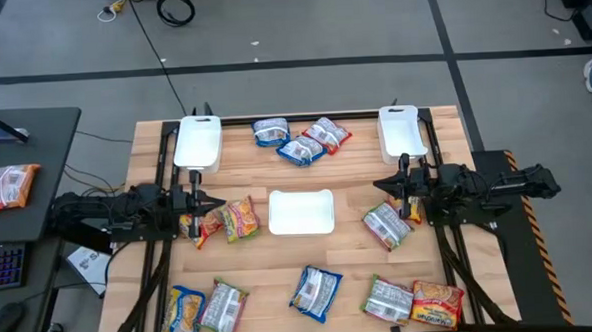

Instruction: Sort Maruchan noodles

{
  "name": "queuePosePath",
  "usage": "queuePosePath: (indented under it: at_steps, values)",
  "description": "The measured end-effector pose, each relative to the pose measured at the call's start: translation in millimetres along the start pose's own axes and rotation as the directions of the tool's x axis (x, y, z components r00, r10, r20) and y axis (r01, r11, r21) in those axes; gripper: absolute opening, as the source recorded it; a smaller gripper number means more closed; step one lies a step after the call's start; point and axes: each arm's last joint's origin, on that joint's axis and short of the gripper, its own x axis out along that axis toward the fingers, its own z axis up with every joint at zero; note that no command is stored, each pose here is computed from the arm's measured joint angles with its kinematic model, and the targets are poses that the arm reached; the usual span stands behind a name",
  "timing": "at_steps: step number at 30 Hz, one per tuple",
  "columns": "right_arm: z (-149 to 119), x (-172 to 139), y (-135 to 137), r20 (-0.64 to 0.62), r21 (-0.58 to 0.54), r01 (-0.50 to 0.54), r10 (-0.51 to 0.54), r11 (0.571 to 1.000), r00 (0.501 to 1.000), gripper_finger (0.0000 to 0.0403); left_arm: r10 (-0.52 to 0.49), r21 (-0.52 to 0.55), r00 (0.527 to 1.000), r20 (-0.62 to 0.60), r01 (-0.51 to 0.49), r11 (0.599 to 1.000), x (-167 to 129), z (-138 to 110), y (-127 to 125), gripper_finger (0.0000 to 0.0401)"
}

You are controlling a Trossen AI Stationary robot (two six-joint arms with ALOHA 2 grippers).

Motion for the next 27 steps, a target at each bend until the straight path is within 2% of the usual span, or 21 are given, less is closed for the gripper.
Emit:
queuePosePath:
  at_steps: [15, 19, 27]
  values:
    - [-0.1, 0.0, 0.0, 0.000, -0.002, 0.000, 0.000, 1.000, 1.000, 0.0023, 0.000, 0.000, 1.000, 0.000, 0.000, 1.000, 0.0, 0.0, 0.0, 0.0007]
    - [-0.1, 0.0, 0.0, 0.000, -0.039, 0.000, 0.000, 0.999, 1.000, 0.0023, 0.000, 0.000, 1.000, 0.000, 0.000, 1.000, 0.0, 0.0, 0.0, 0.0007]
    - [0.3, 0.0, 0.0, 0.004, 0.022, 0.000, 0.000, 1.000, 1.000, 0.0023, 0.000, 0.000, 1.000, 0.000, 0.000, 1.000, 0.0, -0.1, 0.0, 0.0007]
